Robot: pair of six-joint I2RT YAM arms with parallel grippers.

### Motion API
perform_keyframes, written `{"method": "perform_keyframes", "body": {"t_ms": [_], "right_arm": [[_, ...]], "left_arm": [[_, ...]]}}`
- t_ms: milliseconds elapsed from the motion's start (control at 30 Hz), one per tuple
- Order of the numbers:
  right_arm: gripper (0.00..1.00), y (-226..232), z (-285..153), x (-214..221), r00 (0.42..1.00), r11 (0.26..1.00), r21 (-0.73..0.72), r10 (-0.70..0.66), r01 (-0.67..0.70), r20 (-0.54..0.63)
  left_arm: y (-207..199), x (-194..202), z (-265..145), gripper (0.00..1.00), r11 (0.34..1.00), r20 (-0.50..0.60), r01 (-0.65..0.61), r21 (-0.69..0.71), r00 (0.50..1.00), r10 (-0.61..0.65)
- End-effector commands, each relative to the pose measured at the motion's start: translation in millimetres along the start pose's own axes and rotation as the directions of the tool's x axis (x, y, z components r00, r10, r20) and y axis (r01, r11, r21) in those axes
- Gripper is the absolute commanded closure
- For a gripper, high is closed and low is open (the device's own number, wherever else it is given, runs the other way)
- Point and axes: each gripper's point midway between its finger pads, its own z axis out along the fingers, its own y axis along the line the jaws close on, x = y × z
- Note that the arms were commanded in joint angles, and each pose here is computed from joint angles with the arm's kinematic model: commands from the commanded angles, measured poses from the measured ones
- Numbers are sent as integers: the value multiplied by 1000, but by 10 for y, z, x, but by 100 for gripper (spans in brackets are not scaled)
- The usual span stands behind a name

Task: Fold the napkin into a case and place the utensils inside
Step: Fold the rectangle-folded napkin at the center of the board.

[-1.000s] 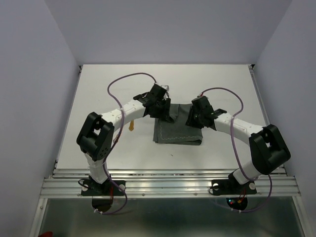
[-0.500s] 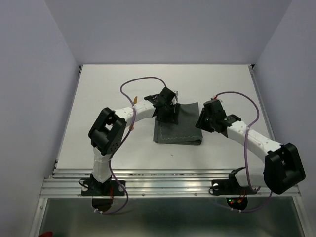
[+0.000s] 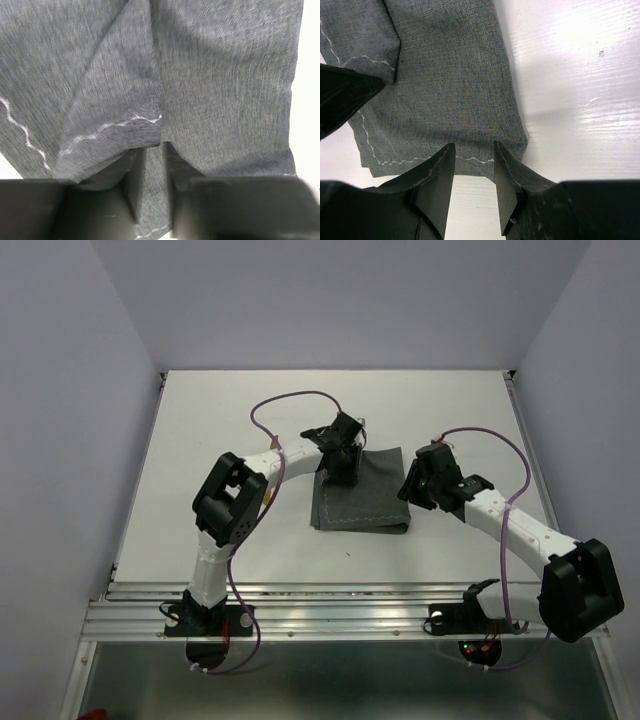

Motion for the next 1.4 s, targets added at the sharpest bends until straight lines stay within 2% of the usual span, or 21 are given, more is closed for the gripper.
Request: {"method": "perform_keyframes", "body": {"t_ms": [0,67,100,267,433,533,633,667,700,767,867,967,1033,1100,1133,1267,1367], "right_arm": [[58,2,-11,-38,1000,1000,6,-2,2,17],[58,-4,-8,-31,1000,1000,5,-2,2,18],[58,1,-4,-23,1000,1000,0,-1,1,16],[58,-16,28,48,1000,1000,-11,-2,2,3],[58,5,69,72,1000,1000,-23,-8,8,-6],[58,33,82,53,1000,999,-29,-15,15,-6],[58,60,101,55,1000,999,-39,-20,19,-11],[58,64,107,72,1000,999,-43,-22,21,-18],[58,71,119,80,1000,999,-46,-20,19,-21],[58,78,126,88,1000,999,-51,-17,16,-23],[58,72,125,110,999,998,-55,-17,16,-27],[58,47,143,138,999,999,-48,-26,25,-35],[59,30,162,160,999,999,-44,-29,27,-41],[64,8,198,197,998,999,-39,-29,27,-49],[70,-6,218,224,998,999,-34,-25,23,-57],[81,-13,296,297,996,999,-32,-22,19,-84],[82,-60,364,360,994,1000,-13,-23,21,-103]], "left_arm": [[-137,-319,-74,77,1000,81,1,16,997,-3],[-124,-381,-92,90,1000,93,5,8,996,-6],[-129,-437,-121,100,1000,107,7,4,994,-7],[108,-726,-301,100,998,190,60,-17,980,-55],[419,-867,-353,100,990,202,138,2,970,-136],[632,-957,-420,89,978,223,203,40,953,-207],[728,-1043,-463,70,964,244,242,106,934,-261],[779,-1128,-508,56,958,267,256,130,921,-283],[773,-1147,-525,53,957,265,253,145,921,-284],[835,-1177,-554,50,957,272,255,135,920,-283],[879,-1167,-611,39,958,275,256,131,919,-283],[958,-1031,-631,39,958,269,268,99,920,-285],[1000,-936,-642,41,956,263,281,82,920,-292],[1061,-742,-642,58,953,245,296,60,922,-301],[1088,-703,-690,75,951,254,305,47,917,-307],[1275,-220,-625,100,938,190,345,-34,923,-333],[1288,-22,-605,100,931,162,364,-37,921,-354]]}}
